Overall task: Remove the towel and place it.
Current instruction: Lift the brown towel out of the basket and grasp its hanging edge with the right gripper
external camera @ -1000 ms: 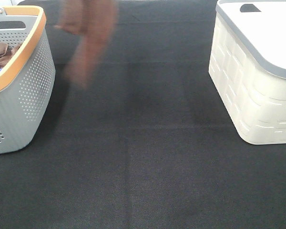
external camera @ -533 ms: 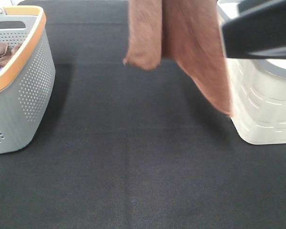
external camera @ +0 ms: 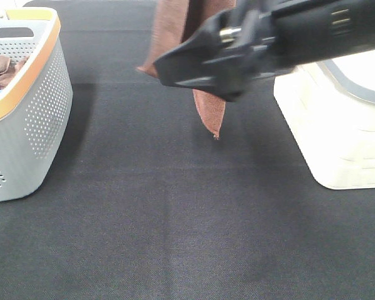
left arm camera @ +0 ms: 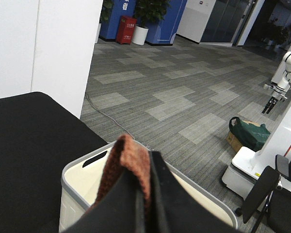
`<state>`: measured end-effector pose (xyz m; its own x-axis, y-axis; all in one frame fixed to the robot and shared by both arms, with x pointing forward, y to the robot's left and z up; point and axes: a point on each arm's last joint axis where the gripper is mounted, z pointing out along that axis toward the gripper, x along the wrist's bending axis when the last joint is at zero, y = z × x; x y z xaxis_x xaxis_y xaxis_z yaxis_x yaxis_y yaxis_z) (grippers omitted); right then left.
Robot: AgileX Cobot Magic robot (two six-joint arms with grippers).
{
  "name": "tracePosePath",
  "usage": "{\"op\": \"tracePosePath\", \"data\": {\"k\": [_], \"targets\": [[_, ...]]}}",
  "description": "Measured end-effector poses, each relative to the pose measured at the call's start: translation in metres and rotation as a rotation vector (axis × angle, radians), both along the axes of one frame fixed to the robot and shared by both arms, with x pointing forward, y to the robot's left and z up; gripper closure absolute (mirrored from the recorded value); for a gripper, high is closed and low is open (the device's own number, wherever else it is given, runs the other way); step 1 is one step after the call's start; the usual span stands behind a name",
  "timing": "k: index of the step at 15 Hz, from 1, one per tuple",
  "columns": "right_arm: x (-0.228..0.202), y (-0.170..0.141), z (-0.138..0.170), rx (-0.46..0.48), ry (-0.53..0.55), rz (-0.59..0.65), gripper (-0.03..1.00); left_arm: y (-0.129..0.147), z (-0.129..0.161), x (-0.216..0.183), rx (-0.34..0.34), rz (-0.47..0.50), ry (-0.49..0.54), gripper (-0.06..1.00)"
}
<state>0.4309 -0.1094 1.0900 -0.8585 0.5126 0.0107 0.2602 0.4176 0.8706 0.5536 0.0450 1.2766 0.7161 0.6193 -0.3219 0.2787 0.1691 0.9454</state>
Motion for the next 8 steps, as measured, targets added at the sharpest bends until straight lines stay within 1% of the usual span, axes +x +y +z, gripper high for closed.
{"op": "tracePosePath", "data": {"k": [5, 6, 8], "targets": [[0.038, 0.010, -0.030, -0.019, -0.025, -0.185, 0.25, 0.001, -0.001, 0.001, 0.020, 0.009, -0.014, 0.94], [0.038, 0.010, -0.030, -0.019, -0.025, -0.185, 0.25, 0.001, -0.001, 0.001, 0.020, 0.009, -0.014, 0.94], [0.046, 0.012, -0.038, -0.017, -0.020, -0.237, 0.25, 0.001, -0.001, 0.001, 0.023, 0.011, -0.016, 0.94]]}}
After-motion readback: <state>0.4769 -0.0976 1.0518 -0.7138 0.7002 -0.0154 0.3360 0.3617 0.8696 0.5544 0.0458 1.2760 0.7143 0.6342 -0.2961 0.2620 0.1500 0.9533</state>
